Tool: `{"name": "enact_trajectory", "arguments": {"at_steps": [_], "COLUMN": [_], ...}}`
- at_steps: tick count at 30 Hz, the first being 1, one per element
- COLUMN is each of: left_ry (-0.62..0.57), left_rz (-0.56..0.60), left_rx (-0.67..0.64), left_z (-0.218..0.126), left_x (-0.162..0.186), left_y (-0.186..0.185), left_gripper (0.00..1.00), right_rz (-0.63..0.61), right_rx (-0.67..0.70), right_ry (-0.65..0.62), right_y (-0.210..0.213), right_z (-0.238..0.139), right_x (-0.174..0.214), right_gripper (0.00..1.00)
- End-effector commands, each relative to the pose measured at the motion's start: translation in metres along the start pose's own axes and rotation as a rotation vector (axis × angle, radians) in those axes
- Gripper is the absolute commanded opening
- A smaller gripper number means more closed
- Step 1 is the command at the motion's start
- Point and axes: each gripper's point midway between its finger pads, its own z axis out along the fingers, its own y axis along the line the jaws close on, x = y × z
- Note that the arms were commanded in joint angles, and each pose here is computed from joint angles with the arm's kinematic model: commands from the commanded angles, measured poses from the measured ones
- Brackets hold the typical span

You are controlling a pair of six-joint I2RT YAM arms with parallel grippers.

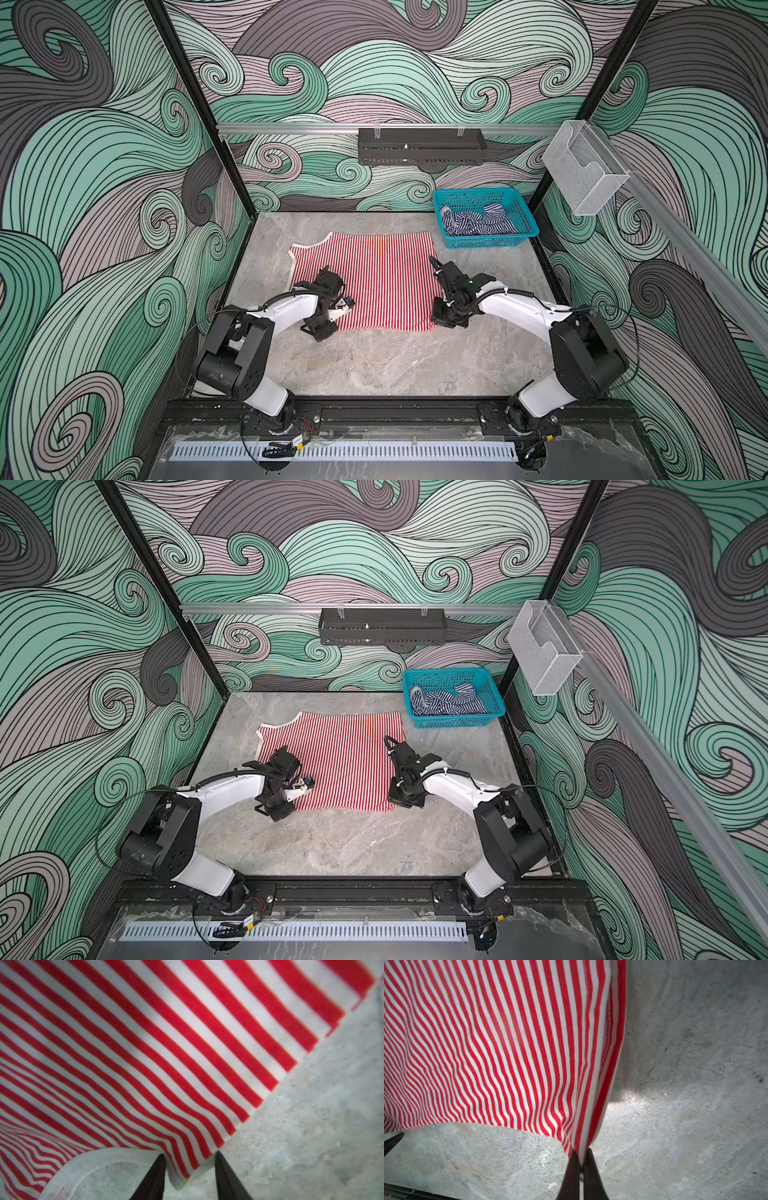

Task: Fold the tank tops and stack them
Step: 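Lift the near hem with both grippers and pull it toward the robot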

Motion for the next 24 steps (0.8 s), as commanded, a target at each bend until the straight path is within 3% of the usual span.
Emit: {"name": "enact_trajectory", "arguments": {"at_steps": [1,4,7,16,24], "left_ry": [0.006,0.002,0.004,0.025,-0.014], "left_rz": [0.03,0.038,0.045,0.101,0.148], "left_rx": [0.062,0.084,0.098,0.215,0.295], "left_z": [-0.005,-0.009,-0.012,-0.033,-0.071], "left_x": [-0.001,0.001,0.004,0.025,0.046], "left_y": [-0.011,-0.016,-0.021,-0.056,-0.082], "left_gripper": [0.3,0.18,0.13,0.12,0.13], "right_rz": [-0.005,-0.012,-0.015,-0.03,-0.041], "right_rx": [-0.011,-0.014,-0.016,-0.054,-0.089], "right_ry": [-0.029,-0.026,-0.022,0.005,-0.026], "right_y": [0.004,0.004,0.004,-0.002,-0.01], "right_z": [-0.014,-0.017,-0.018,-0.03,-0.059], "right_x": [-0.007,-0.007,-0.005,0.019,0.038], "right_gripper": [0.0,0.0,0.0,0.0,0.0]}}
